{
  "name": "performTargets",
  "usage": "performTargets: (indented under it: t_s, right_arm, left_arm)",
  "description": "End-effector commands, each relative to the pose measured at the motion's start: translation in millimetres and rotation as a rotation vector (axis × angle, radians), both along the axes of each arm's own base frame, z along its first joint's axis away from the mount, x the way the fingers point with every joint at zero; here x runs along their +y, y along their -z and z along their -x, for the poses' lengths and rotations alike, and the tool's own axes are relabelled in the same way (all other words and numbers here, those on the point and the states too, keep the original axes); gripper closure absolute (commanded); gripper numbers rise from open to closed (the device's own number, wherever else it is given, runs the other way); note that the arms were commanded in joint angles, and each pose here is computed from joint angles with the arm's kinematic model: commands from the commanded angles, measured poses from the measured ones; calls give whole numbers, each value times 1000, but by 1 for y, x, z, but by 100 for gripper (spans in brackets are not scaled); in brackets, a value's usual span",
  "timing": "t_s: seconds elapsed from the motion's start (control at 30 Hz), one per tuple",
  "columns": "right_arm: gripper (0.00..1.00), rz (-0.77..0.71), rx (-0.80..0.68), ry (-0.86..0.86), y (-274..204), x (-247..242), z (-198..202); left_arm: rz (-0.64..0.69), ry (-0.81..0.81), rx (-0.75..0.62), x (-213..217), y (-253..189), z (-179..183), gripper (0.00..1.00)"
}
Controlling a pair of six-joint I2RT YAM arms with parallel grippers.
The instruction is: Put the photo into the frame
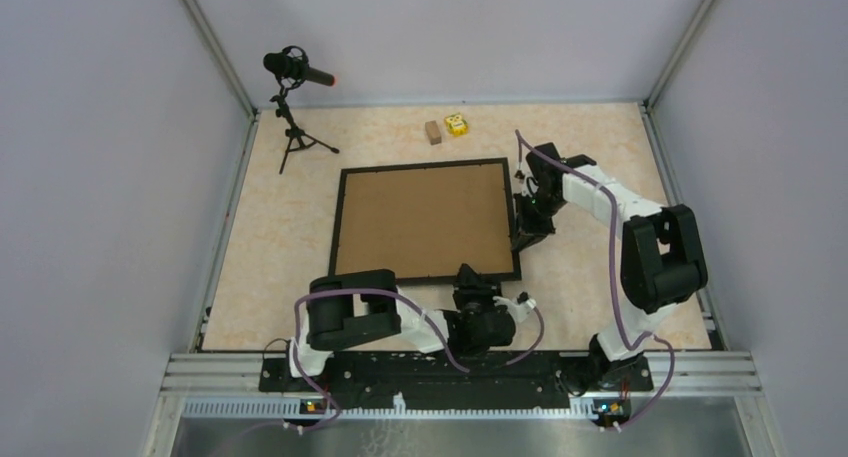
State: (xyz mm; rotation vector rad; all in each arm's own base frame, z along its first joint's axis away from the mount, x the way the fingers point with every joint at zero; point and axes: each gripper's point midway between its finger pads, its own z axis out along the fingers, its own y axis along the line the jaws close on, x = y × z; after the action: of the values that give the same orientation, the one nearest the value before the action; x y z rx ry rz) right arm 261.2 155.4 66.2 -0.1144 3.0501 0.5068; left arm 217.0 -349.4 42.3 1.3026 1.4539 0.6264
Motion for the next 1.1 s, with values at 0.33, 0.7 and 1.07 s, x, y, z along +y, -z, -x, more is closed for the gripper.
performTargets:
  t_s: [0.33,0.7,1.07]
  right_arm:
    - [17,-142,-757,219,-284,-27,-38]
    - [5,-168,-1211,396,-421,-79,2]
    - [3,-145,-1119,366,-378,-70,-12]
  left_arm:
    - [414,-80,-244,2,-230,15,100]
    - [996,275,254,-21,-375,63,100]
    - [1363,281,639,27,-417,6,100]
